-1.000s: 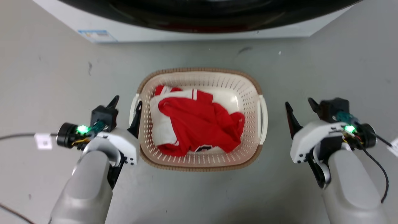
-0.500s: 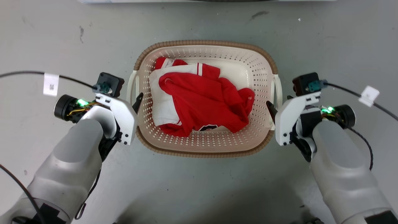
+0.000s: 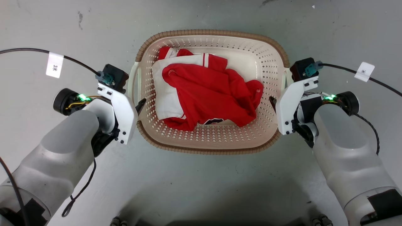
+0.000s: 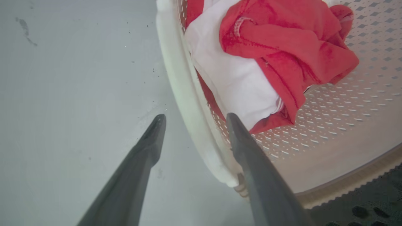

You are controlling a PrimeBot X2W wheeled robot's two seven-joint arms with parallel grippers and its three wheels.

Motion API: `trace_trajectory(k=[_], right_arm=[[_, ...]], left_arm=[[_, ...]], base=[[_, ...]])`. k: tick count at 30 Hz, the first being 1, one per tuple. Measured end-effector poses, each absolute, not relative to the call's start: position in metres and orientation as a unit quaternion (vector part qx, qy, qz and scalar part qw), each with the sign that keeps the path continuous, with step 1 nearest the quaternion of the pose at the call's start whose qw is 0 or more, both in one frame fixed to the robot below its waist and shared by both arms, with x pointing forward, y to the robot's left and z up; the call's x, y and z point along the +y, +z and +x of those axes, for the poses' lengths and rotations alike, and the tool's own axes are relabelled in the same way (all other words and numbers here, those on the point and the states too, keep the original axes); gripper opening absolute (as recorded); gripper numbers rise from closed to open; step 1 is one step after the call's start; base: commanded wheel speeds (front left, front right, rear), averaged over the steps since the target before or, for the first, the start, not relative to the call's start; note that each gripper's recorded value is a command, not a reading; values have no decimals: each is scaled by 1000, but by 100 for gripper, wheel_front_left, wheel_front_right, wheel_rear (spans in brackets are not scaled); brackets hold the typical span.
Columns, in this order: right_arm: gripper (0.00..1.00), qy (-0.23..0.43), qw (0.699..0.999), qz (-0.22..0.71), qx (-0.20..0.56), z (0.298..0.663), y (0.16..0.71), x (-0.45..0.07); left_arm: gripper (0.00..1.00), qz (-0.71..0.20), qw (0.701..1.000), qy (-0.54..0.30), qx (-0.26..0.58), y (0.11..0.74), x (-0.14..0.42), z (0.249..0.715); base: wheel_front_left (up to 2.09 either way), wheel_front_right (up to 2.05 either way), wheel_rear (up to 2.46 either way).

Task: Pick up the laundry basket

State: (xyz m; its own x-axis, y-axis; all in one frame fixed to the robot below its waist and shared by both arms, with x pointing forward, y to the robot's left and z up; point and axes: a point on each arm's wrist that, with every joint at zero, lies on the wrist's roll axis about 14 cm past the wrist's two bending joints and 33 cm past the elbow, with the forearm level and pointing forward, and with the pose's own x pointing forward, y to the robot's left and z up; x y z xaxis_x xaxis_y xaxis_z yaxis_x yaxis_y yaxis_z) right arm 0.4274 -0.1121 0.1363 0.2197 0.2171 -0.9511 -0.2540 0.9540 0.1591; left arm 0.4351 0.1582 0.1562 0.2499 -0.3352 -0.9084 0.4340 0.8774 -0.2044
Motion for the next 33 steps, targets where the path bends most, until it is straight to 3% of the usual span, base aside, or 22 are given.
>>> trace_trajectory(k=[4, 12, 13, 14, 33], right_arm=[[100, 149, 772, -17, 617, 425, 131, -114], [100, 147, 767, -17, 625, 426, 122, -114], [76, 147, 767, -17, 625, 425, 122, -114], [0, 147, 765, -17, 626, 425, 121, -114], [0, 151, 747, -37, 646, 417, 140, -117]], left_arm=[[100, 37, 774, -253, 580, 151, 155, 423], [100, 32, 771, -251, 584, 147, 157, 426], [39, 32, 772, -250, 584, 146, 158, 427], [0, 30, 772, -248, 585, 146, 158, 427], [0, -1, 754, -255, 605, 169, 144, 416]], base=[[0, 0, 0], [0, 0, 0], [0, 0, 0], [0, 0, 0], [0, 0, 0]])
